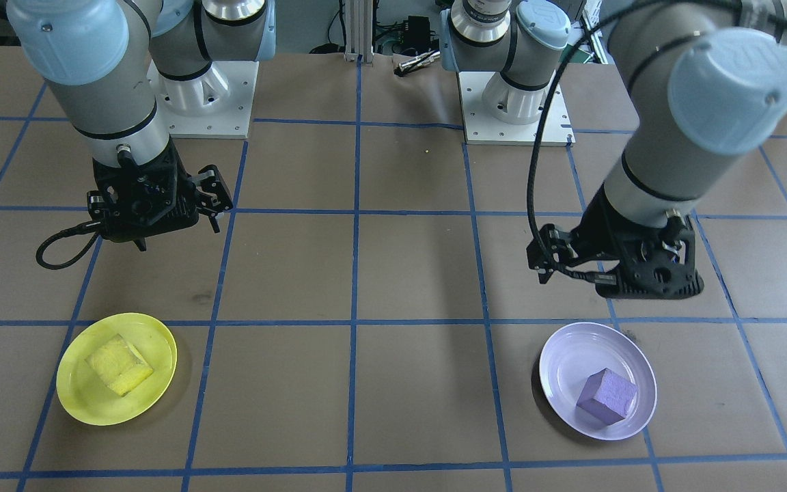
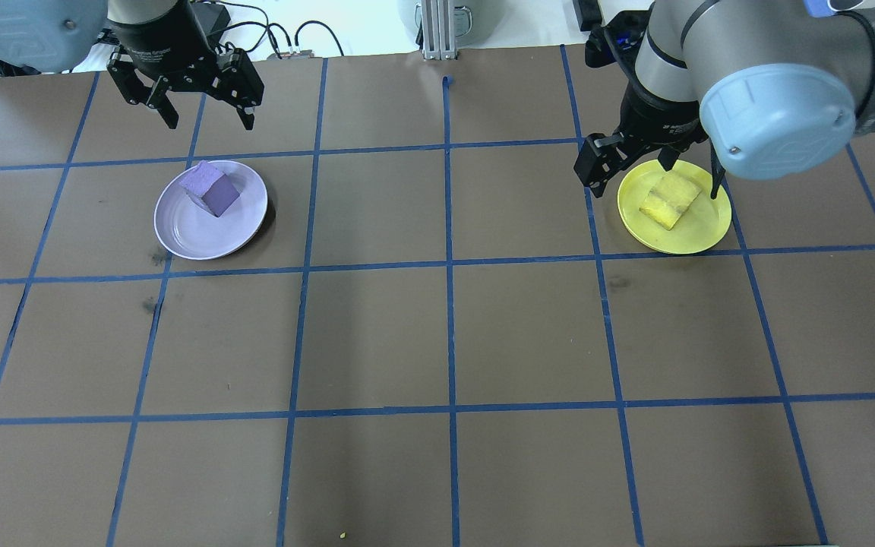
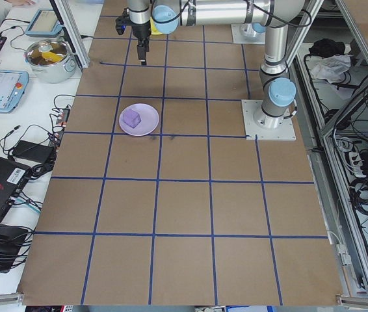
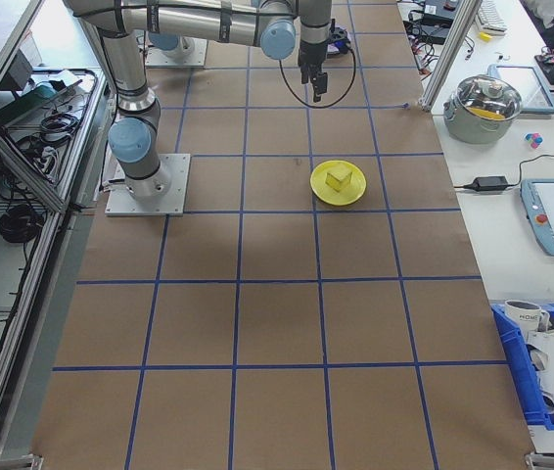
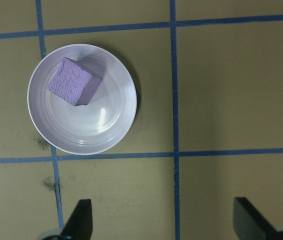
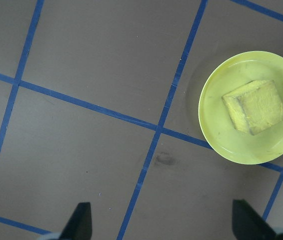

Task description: Sort blocks by color into plates

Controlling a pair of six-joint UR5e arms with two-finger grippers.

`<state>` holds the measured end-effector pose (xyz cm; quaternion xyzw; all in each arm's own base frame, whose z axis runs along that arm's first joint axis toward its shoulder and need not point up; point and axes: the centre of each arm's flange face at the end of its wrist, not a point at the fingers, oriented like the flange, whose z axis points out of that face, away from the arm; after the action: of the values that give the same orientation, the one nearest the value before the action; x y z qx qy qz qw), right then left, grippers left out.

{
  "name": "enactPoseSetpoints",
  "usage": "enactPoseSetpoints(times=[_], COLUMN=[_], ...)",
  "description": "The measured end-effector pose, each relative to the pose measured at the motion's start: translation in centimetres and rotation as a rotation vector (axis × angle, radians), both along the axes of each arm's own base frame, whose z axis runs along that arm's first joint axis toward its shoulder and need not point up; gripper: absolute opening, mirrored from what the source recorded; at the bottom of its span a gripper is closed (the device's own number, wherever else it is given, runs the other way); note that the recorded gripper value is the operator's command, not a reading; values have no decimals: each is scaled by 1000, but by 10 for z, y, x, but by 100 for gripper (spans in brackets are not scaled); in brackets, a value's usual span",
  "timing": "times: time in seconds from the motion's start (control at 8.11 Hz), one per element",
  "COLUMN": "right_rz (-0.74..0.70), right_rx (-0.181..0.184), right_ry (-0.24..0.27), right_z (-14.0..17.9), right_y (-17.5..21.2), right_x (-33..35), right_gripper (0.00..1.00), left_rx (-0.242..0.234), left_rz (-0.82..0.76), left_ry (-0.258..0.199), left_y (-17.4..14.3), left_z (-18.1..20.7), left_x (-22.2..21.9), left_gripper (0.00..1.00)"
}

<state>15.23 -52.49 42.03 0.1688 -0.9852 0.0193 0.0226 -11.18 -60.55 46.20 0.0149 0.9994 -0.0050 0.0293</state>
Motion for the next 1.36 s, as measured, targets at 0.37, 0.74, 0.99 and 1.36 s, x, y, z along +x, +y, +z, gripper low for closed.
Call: enactPoseSetpoints(times=[0.37,0.74,0.99,1.36], right_rz=[-1,0,1,2], right_rx=[0,1,0,0], right_ry=[0,0,0,0], right_z=[0,0,0,0], right_y=[0,0,0,0], right_x=[0,0,0,0], right_gripper=[100,100,100,100], left_rx=[-66,-67,-75,-79], left_rz=[18,16,16,17], left_ry=[8,6,5,5], left_y=[79,121,122,122], left_z=[57,47,43,44], left_x=[-37,-39,-39,-38], left_gripper=[100,100,100,100])
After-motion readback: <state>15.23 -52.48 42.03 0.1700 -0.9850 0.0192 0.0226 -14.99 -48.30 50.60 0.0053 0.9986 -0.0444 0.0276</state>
